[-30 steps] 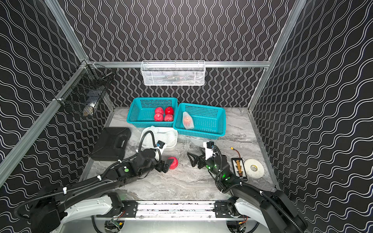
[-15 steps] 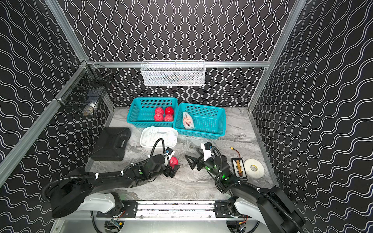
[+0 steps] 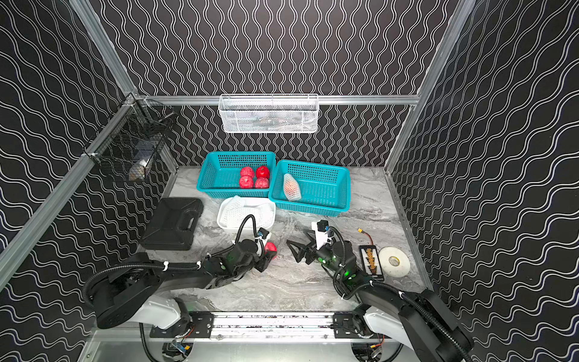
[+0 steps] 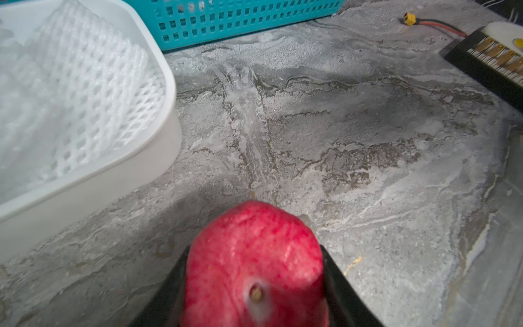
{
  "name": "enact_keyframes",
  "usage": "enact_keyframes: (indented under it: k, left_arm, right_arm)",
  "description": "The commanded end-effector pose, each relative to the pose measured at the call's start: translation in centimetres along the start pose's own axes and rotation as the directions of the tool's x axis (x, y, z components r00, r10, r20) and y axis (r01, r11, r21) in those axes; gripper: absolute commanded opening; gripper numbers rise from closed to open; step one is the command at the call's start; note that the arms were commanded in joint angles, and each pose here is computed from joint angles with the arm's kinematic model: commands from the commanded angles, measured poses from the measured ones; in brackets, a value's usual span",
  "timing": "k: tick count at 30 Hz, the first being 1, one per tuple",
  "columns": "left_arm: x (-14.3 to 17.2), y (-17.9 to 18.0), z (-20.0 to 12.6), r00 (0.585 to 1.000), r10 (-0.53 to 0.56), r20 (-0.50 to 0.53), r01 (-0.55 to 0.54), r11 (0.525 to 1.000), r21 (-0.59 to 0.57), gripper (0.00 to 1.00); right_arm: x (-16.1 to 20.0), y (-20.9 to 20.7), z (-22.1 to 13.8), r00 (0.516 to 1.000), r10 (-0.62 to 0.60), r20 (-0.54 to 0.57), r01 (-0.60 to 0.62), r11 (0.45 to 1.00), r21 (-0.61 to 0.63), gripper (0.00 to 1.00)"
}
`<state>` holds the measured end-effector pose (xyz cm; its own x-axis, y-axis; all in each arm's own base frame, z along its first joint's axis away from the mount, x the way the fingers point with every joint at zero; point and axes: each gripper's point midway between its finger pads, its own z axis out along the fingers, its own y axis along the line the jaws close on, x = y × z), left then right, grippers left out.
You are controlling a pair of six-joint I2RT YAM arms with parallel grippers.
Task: Remove foam nets from apples
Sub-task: Pick up the apple from the center of the board, then place the apple in the basket.
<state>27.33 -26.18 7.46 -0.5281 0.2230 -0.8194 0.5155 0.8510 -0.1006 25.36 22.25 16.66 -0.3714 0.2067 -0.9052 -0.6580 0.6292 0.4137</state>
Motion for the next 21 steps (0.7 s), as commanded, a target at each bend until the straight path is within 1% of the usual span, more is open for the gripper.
enact_keyframes:
  k: [1, 3, 5, 6, 9, 11, 14, 16, 18, 21]
  left_arm:
    - [-2.3, -0.5, -0.8, 0.998, 0.023, 0.053, -0.025, 0.999, 0.027, 0.47]
    - [-3.7, -0.4, -1.5, 0.997, 0.020, 0.076, -0.022, 0.999, 0.034, 0.46]
    - [-5.8, 0.1, -2.5, 0.994, 0.004, 0.110, -0.008, 0.999, 0.041, 0.46]
    - [-6.9, 0.7, -3.0, 0.992, -0.003, 0.123, -0.001, 1.000, 0.026, 0.46]
    - [-11.5, 3.3, -4.5, 0.985, -0.024, 0.172, 0.032, 0.998, -0.046, 0.46]
    - [-14.3, 6.0, -4.9, 0.982, -0.050, 0.185, 0.069, 0.993, -0.095, 0.44]
    - [-17.1, 11.2, -4.0, 0.974, -0.104, 0.200, 0.140, 0.974, -0.176, 0.44]
    - [-17.9, 14.7, -3.0, 0.967, -0.161, 0.199, 0.205, 0.954, -0.221, 0.42]
    - [-18.6, 17.8, -1.8, 0.958, -0.188, 0.215, 0.244, 0.930, -0.274, 0.43]
    - [-19.5, 21.8, 0.2, 0.949, -0.224, 0.223, 0.288, 0.904, -0.317, 0.42]
  right_arm:
    - [-0.8, 0.0, 0.1, 1.000, 0.003, 0.029, -0.003, 1.000, 0.005, 1.00]
    - [-0.9, 0.0, 0.1, 0.999, 0.005, 0.034, -0.005, 1.000, 0.004, 1.00]
    - [-0.9, -0.1, 0.1, 0.999, 0.005, 0.037, -0.005, 1.000, 0.008, 1.00]
    - [-0.9, -0.1, 0.1, 0.999, 0.005, 0.038, -0.005, 1.000, 0.010, 1.00]
    - [-1.0, -0.2, -0.1, 0.999, 0.006, 0.049, -0.007, 1.000, 0.019, 1.00]
    - [-1.0, -0.4, -0.2, 0.999, 0.011, 0.050, -0.013, 0.999, 0.029, 1.00]
    - [-1.2, -0.4, -0.2, 0.998, 0.015, 0.059, -0.017, 0.999, 0.029, 1.00]
    - [-1.3, -0.3, -0.2, 0.998, 0.016, 0.061, -0.018, 1.000, 0.022, 1.00]
    - [-1.3, -0.3, -0.3, 0.998, 0.015, 0.063, -0.016, 1.000, 0.026, 1.00]
    - [-1.4, -0.4, -0.5, 0.998, 0.008, 0.069, -0.011, 0.999, 0.037, 1.00]
